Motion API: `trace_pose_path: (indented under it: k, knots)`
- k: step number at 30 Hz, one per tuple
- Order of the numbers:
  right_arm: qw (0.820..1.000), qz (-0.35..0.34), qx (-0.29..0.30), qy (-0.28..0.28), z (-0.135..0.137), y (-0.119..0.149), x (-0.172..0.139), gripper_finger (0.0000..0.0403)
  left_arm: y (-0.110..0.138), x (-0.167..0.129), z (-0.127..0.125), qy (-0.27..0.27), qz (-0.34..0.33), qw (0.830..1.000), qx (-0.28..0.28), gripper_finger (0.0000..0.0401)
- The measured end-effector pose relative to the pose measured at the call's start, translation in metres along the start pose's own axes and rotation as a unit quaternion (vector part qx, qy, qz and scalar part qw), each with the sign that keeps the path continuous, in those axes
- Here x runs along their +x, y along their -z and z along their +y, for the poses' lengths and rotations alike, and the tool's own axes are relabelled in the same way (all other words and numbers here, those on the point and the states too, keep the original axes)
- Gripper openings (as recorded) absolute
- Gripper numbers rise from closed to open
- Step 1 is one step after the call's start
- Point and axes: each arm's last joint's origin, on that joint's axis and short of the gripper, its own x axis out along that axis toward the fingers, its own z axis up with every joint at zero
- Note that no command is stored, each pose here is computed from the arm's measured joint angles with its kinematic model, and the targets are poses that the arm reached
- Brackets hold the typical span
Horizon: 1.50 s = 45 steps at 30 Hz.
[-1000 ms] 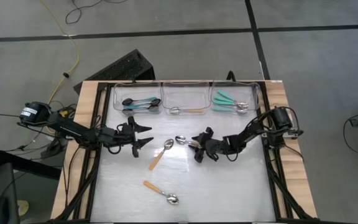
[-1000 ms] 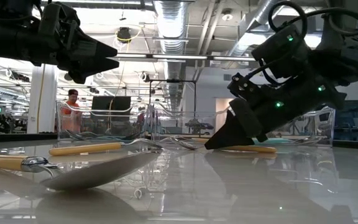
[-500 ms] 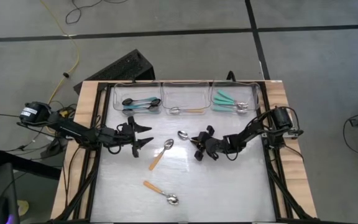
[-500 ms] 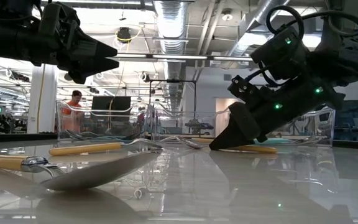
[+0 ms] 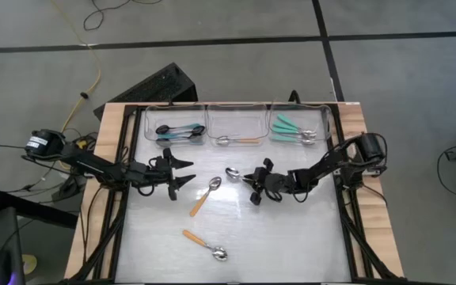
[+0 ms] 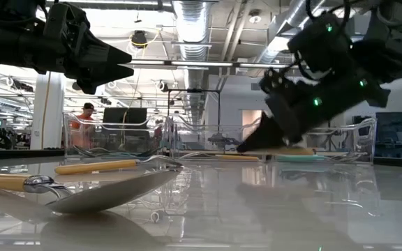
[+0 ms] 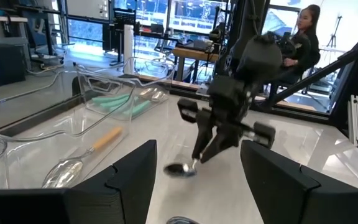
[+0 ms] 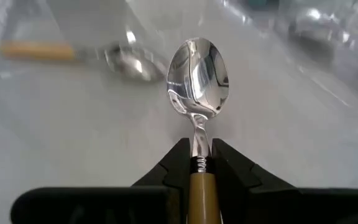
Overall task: Sort silverware by color (type)
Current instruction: Put the middle right yellow spoon into the top center transparent bin
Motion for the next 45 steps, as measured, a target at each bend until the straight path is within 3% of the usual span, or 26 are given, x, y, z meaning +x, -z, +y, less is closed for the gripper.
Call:
trace_pose_path:
  k: [18,30,38,45]
  knots:
    - [0.994,-0.110,0.024,-0.017,-0.003,-0.057,-0.033,0.0076,0.000,0.000,0.001,-0.013,-0.002,1.000,0.000,0.0218]
    - [0.980,-0.195,-0.029,0.012,-0.005,-0.121,-0.035,0.0076,0.000,0.000,0.001,-0.013,-0.002,1.000,0.000,0.0218]
    - [0.987,-0.132,-0.046,0.080,-0.032,-0.159,-0.021,0.0076,0.000,0.000,0.001,-0.013,0.000,1.000,0.001,0.0218]
    - [0.983,-0.099,-0.084,0.133,-0.065,-0.175,-0.014,0.0076,0.001,0.000,0.001,-0.017,0.002,1.000,0.004,0.0218]
